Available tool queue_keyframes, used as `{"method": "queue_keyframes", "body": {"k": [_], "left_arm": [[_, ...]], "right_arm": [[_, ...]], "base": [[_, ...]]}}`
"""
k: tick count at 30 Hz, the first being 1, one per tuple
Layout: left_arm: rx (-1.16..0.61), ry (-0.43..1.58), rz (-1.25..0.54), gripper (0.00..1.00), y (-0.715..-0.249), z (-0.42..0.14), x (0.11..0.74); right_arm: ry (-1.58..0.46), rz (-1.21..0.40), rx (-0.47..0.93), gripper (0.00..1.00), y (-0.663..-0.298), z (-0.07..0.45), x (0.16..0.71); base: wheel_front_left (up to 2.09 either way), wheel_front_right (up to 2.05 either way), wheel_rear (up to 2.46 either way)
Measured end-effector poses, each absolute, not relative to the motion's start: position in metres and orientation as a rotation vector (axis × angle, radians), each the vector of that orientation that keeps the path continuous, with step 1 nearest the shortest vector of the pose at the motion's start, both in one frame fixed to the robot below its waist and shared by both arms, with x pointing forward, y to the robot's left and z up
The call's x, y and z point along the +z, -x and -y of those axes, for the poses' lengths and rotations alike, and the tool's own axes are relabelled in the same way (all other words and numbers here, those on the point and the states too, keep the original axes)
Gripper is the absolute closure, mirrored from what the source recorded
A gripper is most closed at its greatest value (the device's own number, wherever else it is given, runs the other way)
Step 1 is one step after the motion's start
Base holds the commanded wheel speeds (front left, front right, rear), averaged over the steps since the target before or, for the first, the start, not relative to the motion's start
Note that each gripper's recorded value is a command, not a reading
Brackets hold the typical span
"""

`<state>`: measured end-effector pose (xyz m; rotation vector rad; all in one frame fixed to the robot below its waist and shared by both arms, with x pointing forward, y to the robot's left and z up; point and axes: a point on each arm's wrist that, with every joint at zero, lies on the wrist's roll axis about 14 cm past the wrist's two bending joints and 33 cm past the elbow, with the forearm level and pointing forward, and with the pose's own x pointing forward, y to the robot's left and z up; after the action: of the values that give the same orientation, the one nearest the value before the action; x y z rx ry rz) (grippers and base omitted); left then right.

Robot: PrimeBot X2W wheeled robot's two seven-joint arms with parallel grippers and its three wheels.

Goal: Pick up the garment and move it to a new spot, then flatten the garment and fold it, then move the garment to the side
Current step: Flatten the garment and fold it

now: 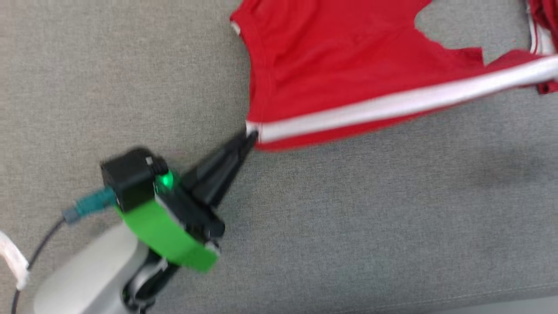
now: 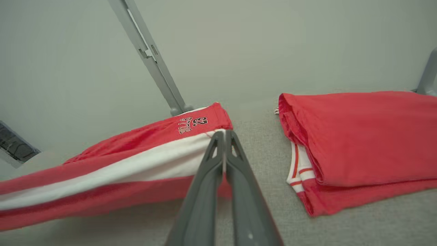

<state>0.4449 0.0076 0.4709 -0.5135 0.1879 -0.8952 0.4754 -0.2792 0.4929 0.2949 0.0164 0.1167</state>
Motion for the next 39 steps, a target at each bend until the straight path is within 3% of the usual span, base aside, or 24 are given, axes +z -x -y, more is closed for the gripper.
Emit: {"method": "queue_keyframes", "body": {"k": [10,16,23,31,39], "left_arm": [[-0.883,0.512,-0.329,1.00,-0.366,-0.018,0.461],[-0.834,0.545,-0.296,1.00,-0.357,-0.026,0.482],[-0.734,0.717,-0.303,1.00,-0.384,-0.035,0.494],[-0.576,0.929,-0.361,1.00,-0.435,-0.051,0.476],[-0.472,1.012,-0.406,1.00,-0.476,-0.067,0.454]], "right_arm": [[-0.393,-0.160,0.137,1.00,-0.403,0.276,0.493],[-0.359,-0.141,0.168,1.00,-0.395,0.277,0.515],[-0.289,-0.170,0.279,1.00,-0.438,0.254,0.523],[-0.192,-0.252,0.391,1.00,-0.514,0.217,0.507],[-0.107,-0.340,0.468,1.00,-0.575,0.186,0.488]], "base": [[0.00,0.00,0.00],[0.00,0.00,0.00],[0.00,0.00,0.00],[0.00,0.00,0.00],[0.00,0.00,0.00]]}}
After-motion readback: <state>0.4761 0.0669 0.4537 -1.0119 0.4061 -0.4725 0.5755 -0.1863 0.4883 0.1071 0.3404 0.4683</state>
